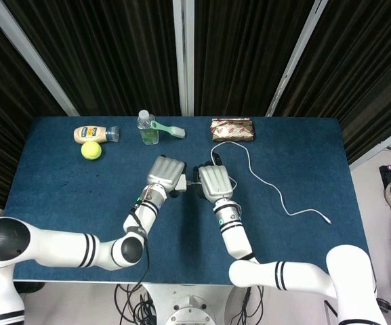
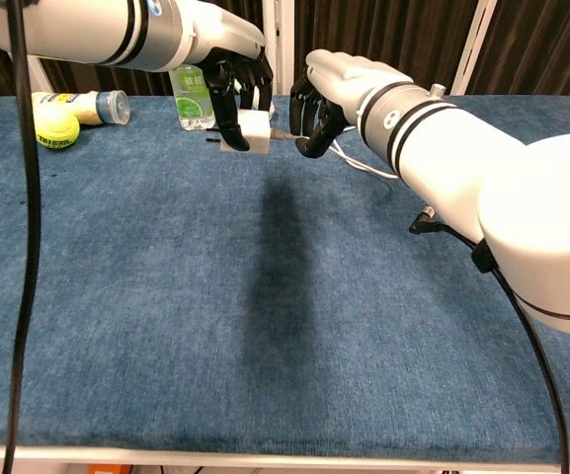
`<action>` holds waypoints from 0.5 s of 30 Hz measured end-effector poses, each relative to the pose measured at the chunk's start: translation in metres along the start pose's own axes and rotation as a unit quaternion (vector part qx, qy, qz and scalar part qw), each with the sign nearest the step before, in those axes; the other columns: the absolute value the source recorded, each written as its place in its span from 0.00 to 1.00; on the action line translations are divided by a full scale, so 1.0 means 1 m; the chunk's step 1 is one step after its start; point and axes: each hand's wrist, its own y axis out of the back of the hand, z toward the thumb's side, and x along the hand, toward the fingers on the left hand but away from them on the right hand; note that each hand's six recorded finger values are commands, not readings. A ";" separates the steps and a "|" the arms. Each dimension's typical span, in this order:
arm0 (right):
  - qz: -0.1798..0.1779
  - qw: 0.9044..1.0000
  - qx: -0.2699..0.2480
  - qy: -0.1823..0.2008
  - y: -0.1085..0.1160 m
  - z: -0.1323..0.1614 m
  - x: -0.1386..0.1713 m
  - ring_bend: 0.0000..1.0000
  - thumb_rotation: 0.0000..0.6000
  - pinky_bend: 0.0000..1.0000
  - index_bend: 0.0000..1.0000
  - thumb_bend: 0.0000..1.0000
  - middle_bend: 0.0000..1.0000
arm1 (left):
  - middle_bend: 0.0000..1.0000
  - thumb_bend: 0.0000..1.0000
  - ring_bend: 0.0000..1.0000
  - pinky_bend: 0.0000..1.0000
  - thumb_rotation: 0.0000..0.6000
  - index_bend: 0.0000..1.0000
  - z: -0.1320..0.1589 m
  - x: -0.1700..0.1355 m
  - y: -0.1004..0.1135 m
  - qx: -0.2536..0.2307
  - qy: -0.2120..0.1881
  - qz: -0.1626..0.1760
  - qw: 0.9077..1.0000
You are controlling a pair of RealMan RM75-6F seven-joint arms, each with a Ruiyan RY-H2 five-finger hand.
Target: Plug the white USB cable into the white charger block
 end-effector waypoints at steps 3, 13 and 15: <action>0.000 1.000 -0.001 0.001 0.000 0.001 0.000 0.27 1.00 0.00 0.58 0.37 0.45 | 0.47 0.21 0.36 0.24 1.00 0.44 0.001 0.000 -0.001 0.001 0.001 -0.001 1.000; -0.001 1.000 -0.004 0.004 -0.002 0.005 0.001 0.27 1.00 0.00 0.59 0.39 0.44 | 0.47 0.21 0.36 0.24 1.00 0.44 0.001 0.002 -0.003 0.002 0.004 -0.002 1.000; -0.001 1.000 -0.003 0.004 -0.002 0.005 0.001 0.27 1.00 0.00 0.58 0.38 0.44 | 0.47 0.21 0.36 0.24 1.00 0.44 0.001 0.002 -0.003 0.001 0.004 -0.003 1.000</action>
